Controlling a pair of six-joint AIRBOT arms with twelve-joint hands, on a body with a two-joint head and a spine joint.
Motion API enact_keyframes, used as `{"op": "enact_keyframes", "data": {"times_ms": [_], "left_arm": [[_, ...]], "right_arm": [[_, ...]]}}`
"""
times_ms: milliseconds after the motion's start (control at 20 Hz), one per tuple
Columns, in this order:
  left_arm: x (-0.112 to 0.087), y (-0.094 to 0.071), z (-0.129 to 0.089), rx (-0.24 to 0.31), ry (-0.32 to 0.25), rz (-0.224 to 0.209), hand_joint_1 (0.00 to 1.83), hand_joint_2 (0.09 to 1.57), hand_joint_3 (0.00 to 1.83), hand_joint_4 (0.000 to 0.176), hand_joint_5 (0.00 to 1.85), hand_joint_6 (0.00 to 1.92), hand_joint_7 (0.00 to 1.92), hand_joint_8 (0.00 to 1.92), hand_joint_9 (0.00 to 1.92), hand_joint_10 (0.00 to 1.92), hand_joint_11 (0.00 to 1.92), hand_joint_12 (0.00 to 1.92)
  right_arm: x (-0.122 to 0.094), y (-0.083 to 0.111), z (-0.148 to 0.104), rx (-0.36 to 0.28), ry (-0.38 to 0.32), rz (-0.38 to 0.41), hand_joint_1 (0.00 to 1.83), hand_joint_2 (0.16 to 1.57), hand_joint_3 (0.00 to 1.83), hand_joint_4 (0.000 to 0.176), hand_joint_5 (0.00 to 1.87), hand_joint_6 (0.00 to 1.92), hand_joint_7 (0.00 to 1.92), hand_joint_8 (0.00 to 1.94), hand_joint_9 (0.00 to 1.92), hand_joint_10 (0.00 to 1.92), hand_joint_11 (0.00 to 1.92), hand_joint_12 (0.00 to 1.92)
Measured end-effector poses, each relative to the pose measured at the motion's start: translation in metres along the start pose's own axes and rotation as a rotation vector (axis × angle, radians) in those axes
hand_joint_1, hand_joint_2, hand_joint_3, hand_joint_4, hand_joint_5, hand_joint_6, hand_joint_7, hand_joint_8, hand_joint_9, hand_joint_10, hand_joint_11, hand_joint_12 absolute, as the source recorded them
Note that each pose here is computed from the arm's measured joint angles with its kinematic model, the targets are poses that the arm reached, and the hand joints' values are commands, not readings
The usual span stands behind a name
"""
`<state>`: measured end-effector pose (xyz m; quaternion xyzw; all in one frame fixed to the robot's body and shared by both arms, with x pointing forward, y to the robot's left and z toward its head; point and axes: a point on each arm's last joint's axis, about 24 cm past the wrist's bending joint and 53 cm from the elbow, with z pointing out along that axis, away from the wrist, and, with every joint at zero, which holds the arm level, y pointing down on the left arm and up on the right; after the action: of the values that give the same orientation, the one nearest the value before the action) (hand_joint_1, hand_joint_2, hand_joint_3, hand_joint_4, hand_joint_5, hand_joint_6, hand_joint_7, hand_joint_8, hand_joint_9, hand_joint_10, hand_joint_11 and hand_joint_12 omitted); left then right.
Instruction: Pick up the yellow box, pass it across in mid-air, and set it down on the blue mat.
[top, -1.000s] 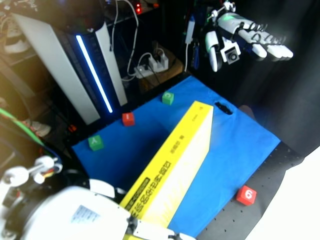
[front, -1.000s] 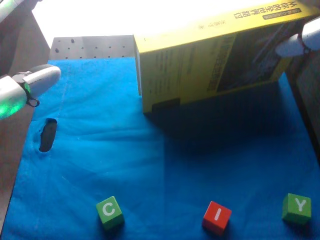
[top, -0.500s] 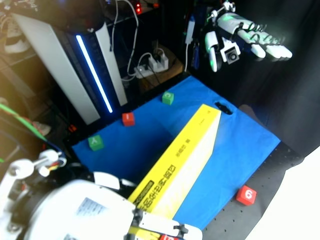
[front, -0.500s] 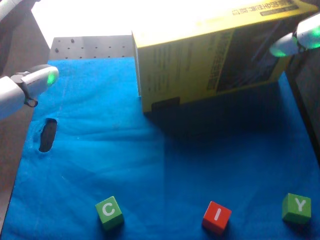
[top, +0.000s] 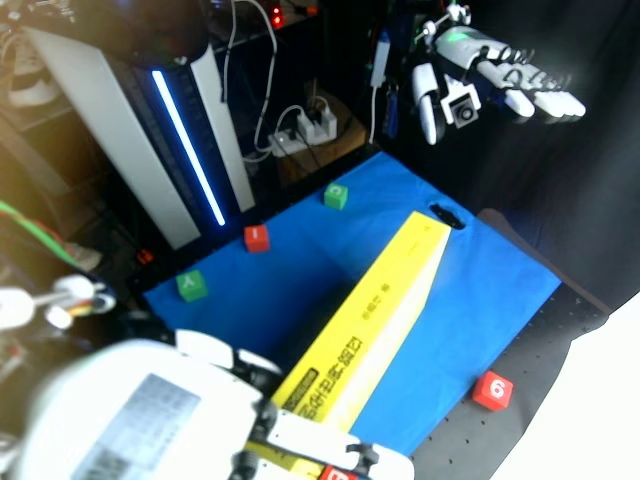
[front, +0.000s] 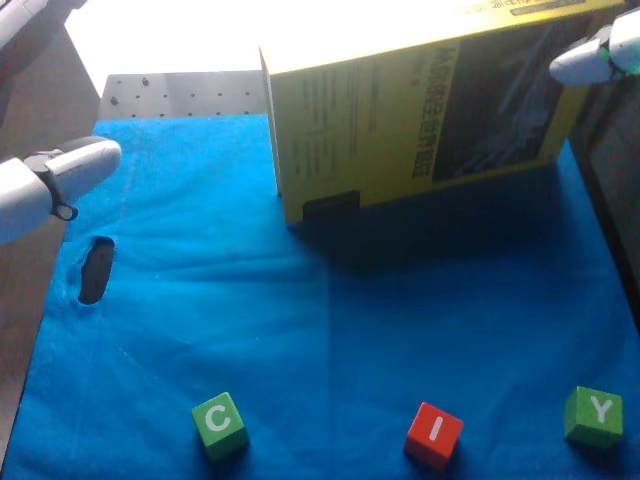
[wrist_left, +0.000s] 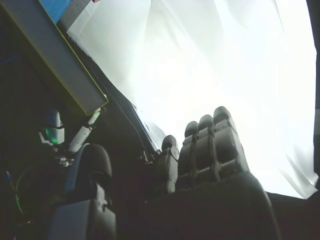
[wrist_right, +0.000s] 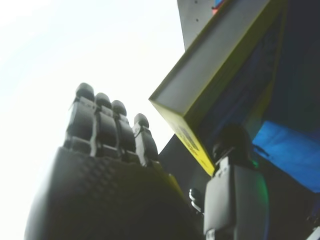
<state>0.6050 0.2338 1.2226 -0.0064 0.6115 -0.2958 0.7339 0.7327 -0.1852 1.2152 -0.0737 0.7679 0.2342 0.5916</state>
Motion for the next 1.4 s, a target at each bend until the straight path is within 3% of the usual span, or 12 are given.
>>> {"op": "enact_keyframes", "data": {"times_ms": [100, 350, 400, 550, 700, 850, 900, 1100, 1250, 1300, 1350, 1400], "left_arm": [[0.000, 0.000, 0.000, 0.002, -0.001, 0.001, 0.45, 1.22, 0.00, 0.161, 0.00, 0.00, 0.00, 0.00, 0.00, 0.00, 0.00, 0.00], [-0.001, 0.000, 0.000, -0.001, -0.004, 0.000, 0.49, 1.24, 0.01, 0.161, 0.00, 0.00, 0.00, 0.00, 0.00, 0.00, 0.00, 0.00], [-0.001, 0.000, 0.000, -0.001, -0.004, 0.000, 0.50, 1.24, 0.01, 0.166, 0.00, 0.00, 0.00, 0.00, 0.00, 0.00, 0.00, 0.00], [-0.002, 0.000, -0.003, -0.002, -0.012, -0.001, 0.49, 1.24, 0.00, 0.163, 0.00, 0.00, 0.00, 0.00, 0.00, 0.00, 0.00, 0.00], [-0.001, 0.002, -0.005, -0.008, -0.005, 0.002, 0.46, 1.24, 0.00, 0.145, 0.00, 0.00, 0.00, 0.00, 0.00, 0.00, 0.00, 0.00], [-0.008, 0.001, -0.005, -0.005, -0.023, 0.008, 0.43, 1.23, 0.00, 0.168, 0.00, 0.00, 0.00, 0.00, 0.00, 0.00, 0.00, 0.00], [-0.008, 0.001, -0.005, -0.003, -0.027, 0.008, 0.43, 1.23, 0.00, 0.169, 0.00, 0.00, 0.00, 0.00, 0.00, 0.00, 0.00, 0.00], [-0.014, -0.002, -0.007, -0.001, -0.040, 0.009, 0.42, 1.20, 0.00, 0.176, 0.00, 0.00, 0.00, 0.00, 0.00, 0.00, 0.00, 0.00], [-0.036, -0.007, -0.011, 0.025, -0.098, 0.037, 0.48, 1.24, 0.00, 0.160, 0.00, 0.00, 0.00, 0.00, 0.00, 0.00, 0.00, 0.00], [-0.042, -0.011, -0.012, 0.041, -0.114, 0.044, 0.47, 1.25, 0.01, 0.173, 0.00, 0.00, 0.00, 0.00, 0.00, 0.00, 0.00, 0.00], [-0.048, -0.015, -0.013, 0.055, -0.132, 0.049, 0.38, 1.26, 0.01, 0.176, 0.00, 0.00, 0.00, 0.00, 0.00, 0.00, 0.00, 0.00], [-0.052, -0.018, -0.014, 0.062, -0.148, 0.051, 0.37, 1.26, 0.01, 0.176, 0.00, 0.00, 0.00, 0.00, 0.00, 0.00, 0.00, 0.00]], "right_arm": [[-0.005, 0.005, -0.011, -0.014, -0.019, -0.014, 0.54, 1.07, 0.00, 0.170, 0.00, 0.00, 0.00, 0.00, 0.00, 0.00, 0.00, 0.00], [-0.013, 0.026, -0.039, -0.066, -0.067, -0.093, 0.61, 1.07, 0.00, 0.176, 0.00, 0.00, 0.00, 0.00, 0.00, 0.00, 0.00, 0.00], [-0.014, 0.032, -0.043, -0.080, -0.074, -0.098, 0.58, 1.09, 0.01, 0.138, 0.00, 0.00, 0.00, 0.00, 0.00, 0.00, 0.00, 0.00], [-0.020, 0.046, -0.052, -0.113, -0.107, -0.107, 0.61, 1.08, 0.00, 0.155, 0.00, 0.00, 0.00, 0.00, 0.00, 0.00, 0.00, 0.00], [-0.030, 0.048, -0.064, -0.121, -0.148, -0.114, 0.62, 1.13, 0.02, 0.119, 0.00, 0.00, 0.00, 0.00, 0.00, 0.00, 0.04, 0.02], [-0.042, 0.050, -0.080, -0.130, -0.196, -0.123, 0.58, 1.18, 0.00, 0.089, 0.00, 0.00, 0.00, 0.00, 0.00, 0.00, 0.00, 0.67], [-0.047, 0.052, -0.087, -0.137, -0.220, -0.130, 0.60, 1.16, 0.00, 0.060, 0.00, 0.00, 0.00, 0.00, 0.00, 0.00, 0.00, 0.63], [-0.066, 0.061, -0.111, -0.163, -0.304, -0.145, 0.63, 1.15, 0.00, 0.062, 0.00, 0.00, 0.00, 0.00, 0.00, 0.00, 0.00, 0.11], [-0.074, 0.070, -0.123, -0.186, -0.346, -0.174, 0.51, 1.10, 0.00, 0.077, 0.00, 0.00, 0.00, 0.00, 0.06, 0.02, 0.00, 0.91], [-0.074, 0.072, -0.125, -0.192, -0.352, -0.176, 0.54, 1.10, 0.00, 0.071, 0.00, 0.00, 0.00, 0.00, 0.01, 0.00, 0.00, 0.79], [-0.076, 0.077, -0.127, -0.205, -0.364, -0.180, 0.57, 1.10, 0.00, 0.120, 0.00, 0.00, 0.00, 0.00, 0.00, 0.00, 0.00, 0.11], [-0.077, 0.079, -0.128, -0.212, -0.372, -0.181, 0.59, 1.10, 0.00, 0.131, 0.00, 0.00, 0.00, 0.00, 0.00, 0.00, 0.00, 0.02]]}}
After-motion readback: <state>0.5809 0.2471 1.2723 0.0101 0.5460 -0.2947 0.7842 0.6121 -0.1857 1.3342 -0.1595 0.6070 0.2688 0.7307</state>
